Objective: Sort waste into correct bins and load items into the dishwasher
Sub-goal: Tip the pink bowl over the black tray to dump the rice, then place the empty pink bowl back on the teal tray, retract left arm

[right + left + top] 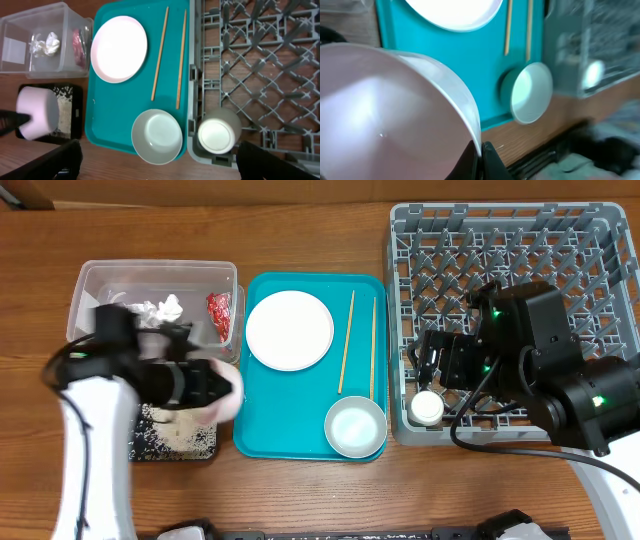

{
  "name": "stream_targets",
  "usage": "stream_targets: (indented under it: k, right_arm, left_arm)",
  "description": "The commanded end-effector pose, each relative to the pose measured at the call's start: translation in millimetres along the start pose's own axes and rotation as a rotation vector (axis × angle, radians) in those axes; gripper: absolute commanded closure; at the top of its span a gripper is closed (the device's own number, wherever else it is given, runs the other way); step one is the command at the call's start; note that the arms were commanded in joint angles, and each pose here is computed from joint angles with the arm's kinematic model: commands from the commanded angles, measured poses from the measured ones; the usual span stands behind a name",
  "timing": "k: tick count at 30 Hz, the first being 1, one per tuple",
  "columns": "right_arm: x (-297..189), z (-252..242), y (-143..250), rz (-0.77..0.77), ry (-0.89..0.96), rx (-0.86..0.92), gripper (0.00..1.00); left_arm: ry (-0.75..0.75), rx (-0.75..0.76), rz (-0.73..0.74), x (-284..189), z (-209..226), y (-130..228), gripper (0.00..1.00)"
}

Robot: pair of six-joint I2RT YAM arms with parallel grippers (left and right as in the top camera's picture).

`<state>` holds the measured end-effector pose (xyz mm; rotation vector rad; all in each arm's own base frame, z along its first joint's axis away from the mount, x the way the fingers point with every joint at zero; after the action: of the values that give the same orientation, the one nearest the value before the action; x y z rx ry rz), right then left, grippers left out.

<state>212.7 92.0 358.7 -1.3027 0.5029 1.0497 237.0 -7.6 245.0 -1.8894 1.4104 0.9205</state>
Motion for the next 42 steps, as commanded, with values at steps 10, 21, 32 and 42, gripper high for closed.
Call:
stream_targets:
  k: [10, 21, 32, 42]
  right_arm:
    - [-4.4, 0.9, -2.4, -0.024, -0.004, -0.009, 0.00]
    - [-4.4, 0.9, -2.1, -0.022, -0.004, -0.009, 0.00]
    - [-3.9, 2.1, -4.3, -0.032, -0.016, -0.011, 0.00]
    - [8.1, 5.3, -9.8, -0.005, -0.055, -0.009, 0.00]
  left_arm:
    - [-0.504, 0.037, -0.154, 116.8, -51.7, 31.3, 0.96]
    - [-0.538, 0.091, -0.154, 140.4, -65.6, 32.5, 0.48]
    - [-0.455, 0.054, -0.357, 33.8, -104.6, 3.3, 0.31]
    - [-0.387, 0.083, -0.479, -10.9, -108.1, 4.6, 0.25]
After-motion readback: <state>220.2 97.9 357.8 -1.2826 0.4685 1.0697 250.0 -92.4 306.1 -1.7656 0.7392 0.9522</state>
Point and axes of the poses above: each gripper's point midway between its finger pads, its own x axis out along the fingers, its own z axis along the line the jaws close on, y = z × x, the point moved 9 cm from there along -x, back along the fingers, and after that the axes turned 14 degrees about -x, right-handed, at the moved point
